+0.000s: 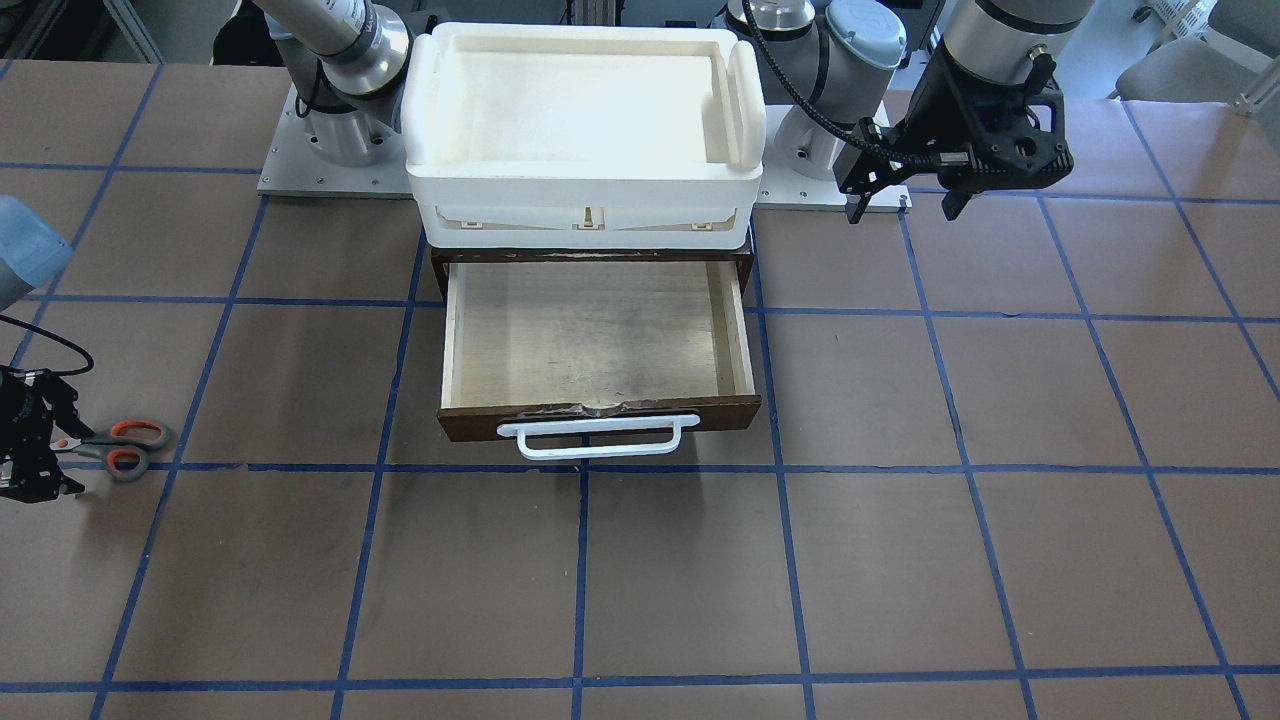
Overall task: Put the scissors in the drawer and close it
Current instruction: 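Lower the right gripper over the scissors handles and close on them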
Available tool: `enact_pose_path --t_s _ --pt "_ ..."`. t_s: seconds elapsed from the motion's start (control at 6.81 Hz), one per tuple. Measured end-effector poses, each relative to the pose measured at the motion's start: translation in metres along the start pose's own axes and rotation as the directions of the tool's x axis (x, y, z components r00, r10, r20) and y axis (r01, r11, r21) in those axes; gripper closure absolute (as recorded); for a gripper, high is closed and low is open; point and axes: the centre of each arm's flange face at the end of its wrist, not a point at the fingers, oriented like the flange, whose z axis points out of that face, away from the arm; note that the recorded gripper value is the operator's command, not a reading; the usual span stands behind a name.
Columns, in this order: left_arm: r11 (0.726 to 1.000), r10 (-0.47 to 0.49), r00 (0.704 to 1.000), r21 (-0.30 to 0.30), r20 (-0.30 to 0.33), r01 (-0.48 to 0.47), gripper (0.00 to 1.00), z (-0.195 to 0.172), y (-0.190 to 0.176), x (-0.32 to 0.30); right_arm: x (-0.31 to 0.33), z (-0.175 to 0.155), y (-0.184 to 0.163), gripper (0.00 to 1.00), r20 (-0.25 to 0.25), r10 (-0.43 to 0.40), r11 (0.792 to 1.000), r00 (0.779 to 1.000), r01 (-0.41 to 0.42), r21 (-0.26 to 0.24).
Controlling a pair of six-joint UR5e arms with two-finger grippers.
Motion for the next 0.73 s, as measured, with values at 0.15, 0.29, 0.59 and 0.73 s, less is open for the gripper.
enact_pose_path --t_s 0.15,0.29,0.59,0.73 --pt "1.000 -0.003 1.000 -0.004 -0.014 0.003 0.00 0.002 -0.002 0.001 0.001 0.001 0.001 0.39 -0.008 -0.001 1.000 1.000 0.001 -0.007" --pt "1.000 -0.005 1.000 -0.005 -0.020 0.005 0.00 0.002 -0.002 0.002 0.001 0.000 0.001 0.43 -0.010 -0.002 1.000 1.000 0.002 -0.009" --pt "1.000 -0.008 1.000 -0.019 -0.019 0.008 0.00 0.005 -0.002 0.001 0.001 -0.005 0.000 0.48 -0.003 -0.004 1.000 1.000 0.004 -0.001" --pt "1.000 -0.008 1.000 -0.028 -0.014 0.007 0.00 0.008 -0.003 -0.001 0.001 -0.010 0.000 0.46 -0.001 -0.003 1.000 1.000 0.003 0.003"
